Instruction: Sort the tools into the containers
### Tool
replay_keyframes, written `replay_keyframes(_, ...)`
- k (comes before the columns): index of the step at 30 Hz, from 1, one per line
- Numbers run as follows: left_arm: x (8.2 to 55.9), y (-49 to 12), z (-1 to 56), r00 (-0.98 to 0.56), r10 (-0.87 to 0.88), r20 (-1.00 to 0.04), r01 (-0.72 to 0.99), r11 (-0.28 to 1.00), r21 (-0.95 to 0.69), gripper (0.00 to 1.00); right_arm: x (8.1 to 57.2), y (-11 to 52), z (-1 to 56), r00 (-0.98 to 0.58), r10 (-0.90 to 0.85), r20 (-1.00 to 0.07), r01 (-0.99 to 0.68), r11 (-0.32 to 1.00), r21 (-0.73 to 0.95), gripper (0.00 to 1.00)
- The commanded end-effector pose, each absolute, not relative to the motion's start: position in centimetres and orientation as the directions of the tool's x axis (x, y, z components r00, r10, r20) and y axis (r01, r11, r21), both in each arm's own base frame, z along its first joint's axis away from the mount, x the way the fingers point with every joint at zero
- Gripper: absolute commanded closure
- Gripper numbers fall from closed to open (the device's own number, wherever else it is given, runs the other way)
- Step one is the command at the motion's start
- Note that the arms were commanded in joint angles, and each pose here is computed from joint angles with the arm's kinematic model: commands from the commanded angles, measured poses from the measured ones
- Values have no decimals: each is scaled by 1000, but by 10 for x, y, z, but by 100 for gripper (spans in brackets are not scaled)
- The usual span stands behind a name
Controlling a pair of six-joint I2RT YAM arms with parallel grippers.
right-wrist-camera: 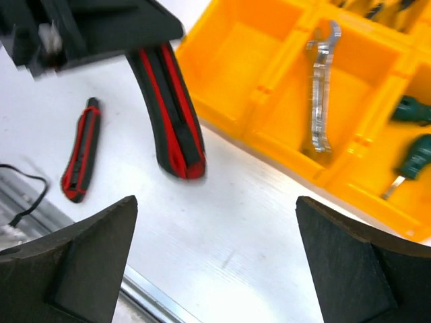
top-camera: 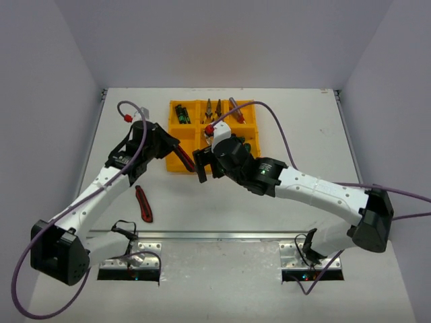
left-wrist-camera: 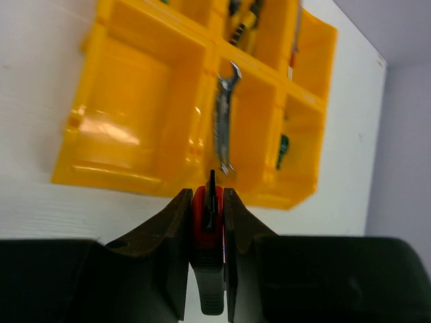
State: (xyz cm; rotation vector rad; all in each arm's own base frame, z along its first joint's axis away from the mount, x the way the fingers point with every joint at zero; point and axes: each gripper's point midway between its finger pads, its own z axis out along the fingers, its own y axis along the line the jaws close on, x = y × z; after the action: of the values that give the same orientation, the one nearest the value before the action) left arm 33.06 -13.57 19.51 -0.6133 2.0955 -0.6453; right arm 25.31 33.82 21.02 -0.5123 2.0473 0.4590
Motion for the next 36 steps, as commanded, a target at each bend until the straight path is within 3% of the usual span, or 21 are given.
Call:
replay_keyframes(1,366,-86,201,-387,-589,-710,-382,803,-458,100,261,287,238,-396,-128,-909,-431,900,61,1)
replay_keyframes(7,412,-81,200,-328,-546,-771,-413,817,-403,100,251,235,255,-349,-59,-935,-381,921,84,1)
replay_keyframes(15,457,-104,175,-391,-531,-751,-393,835,-385,97,239,216,245,-348,-55,-936,-378,922,86,1)
replay_keyframes(16,459,-106,171,-403,-529,-747,-393,837,-381,91,239,215,243,-350,-61,-935,-378,922,82,1)
replay_keyframes(23,457,-109,169,-448,-521,-727,-400,843,-359,17,238,212,238,-351,-88,-932,-379,924,55,1)
replay_keyframes(25,451,-104,185,-421,-524,-741,-409,838,-360,13,239,211,237,-351,-90,-932,-375,925,53,1)
replay_keyframes(28,422,-78,223,-338,-503,-795,-474,821,-318,0,239,211,230,-362,-103,-926,-372,927,43,1)
replay_keyframes(30,393,-66,228,-323,-541,-776,-535,781,-322,0,239,212,225,-372,-110,-922,-373,927,40,1)
replay_keyframes(36,299,-24,164,-367,-636,-679,-788,601,-137,0,240,211,209,-401,-139,-905,-369,929,21,1)
